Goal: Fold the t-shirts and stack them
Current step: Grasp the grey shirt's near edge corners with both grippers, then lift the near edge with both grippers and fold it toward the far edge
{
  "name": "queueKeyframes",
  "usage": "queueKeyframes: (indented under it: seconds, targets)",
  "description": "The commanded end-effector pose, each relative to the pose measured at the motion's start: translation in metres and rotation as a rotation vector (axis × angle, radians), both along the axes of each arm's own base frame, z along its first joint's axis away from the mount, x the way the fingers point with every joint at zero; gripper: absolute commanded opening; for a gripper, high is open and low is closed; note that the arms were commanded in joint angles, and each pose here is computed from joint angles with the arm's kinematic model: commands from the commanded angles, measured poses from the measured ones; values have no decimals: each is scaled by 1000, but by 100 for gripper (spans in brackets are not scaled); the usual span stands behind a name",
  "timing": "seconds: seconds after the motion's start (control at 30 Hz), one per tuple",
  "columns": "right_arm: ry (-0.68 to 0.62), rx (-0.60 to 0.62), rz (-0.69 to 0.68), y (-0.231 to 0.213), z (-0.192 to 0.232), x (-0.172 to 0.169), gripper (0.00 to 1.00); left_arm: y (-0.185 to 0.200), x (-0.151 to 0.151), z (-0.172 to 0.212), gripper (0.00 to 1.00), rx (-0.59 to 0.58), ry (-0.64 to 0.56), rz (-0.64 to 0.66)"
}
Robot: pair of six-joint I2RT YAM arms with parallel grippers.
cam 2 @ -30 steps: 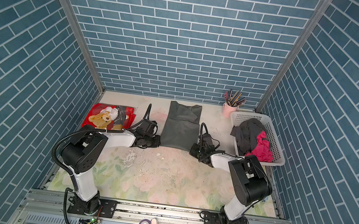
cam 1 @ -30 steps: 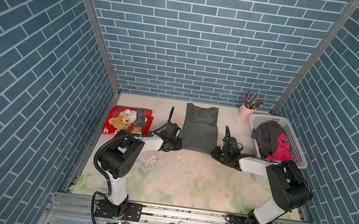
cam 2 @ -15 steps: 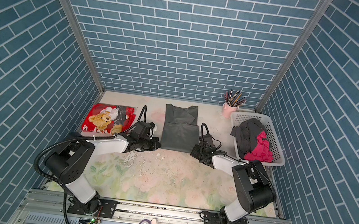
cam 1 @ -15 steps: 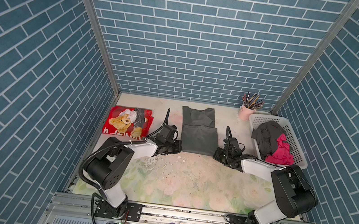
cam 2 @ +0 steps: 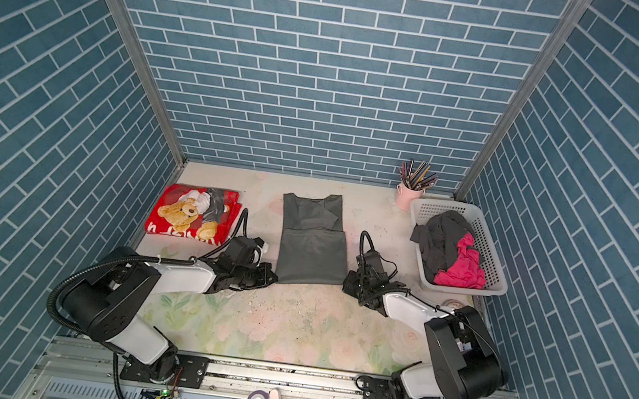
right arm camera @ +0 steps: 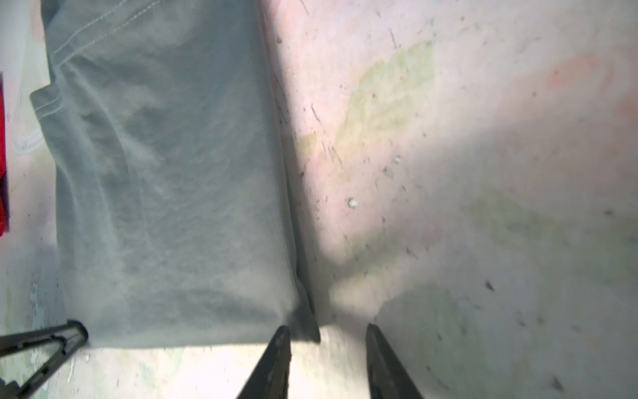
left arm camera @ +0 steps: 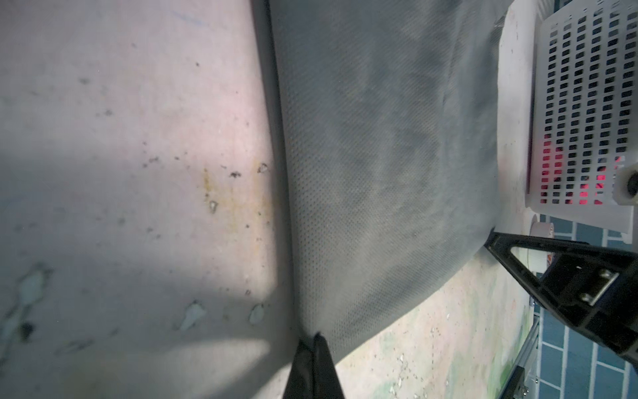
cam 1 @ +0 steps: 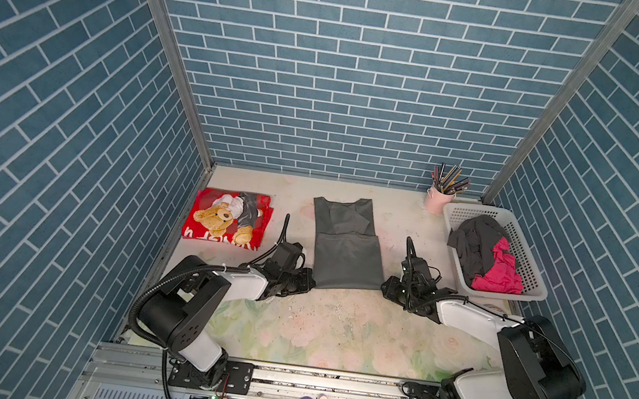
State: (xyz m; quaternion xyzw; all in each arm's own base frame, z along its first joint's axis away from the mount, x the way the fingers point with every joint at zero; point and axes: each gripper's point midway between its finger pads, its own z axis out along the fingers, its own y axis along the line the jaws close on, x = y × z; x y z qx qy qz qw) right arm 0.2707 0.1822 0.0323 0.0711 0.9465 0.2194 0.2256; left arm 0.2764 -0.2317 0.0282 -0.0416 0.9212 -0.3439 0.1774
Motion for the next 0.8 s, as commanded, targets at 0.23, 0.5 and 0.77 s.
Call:
queueKeyframes:
  seconds: [0.23,0.5,0.77]
  targets:
    - [80,126,-68,23,-10,-21,44,-3,4,15,0,-54,-46,29]
    - [70,156,-119,31,-15,-5,41,1,-1,16,0,-55,-49,35]
    - [-4,139,-153,22,-7,3,0,6,-6,18,0,-60,-52,51]
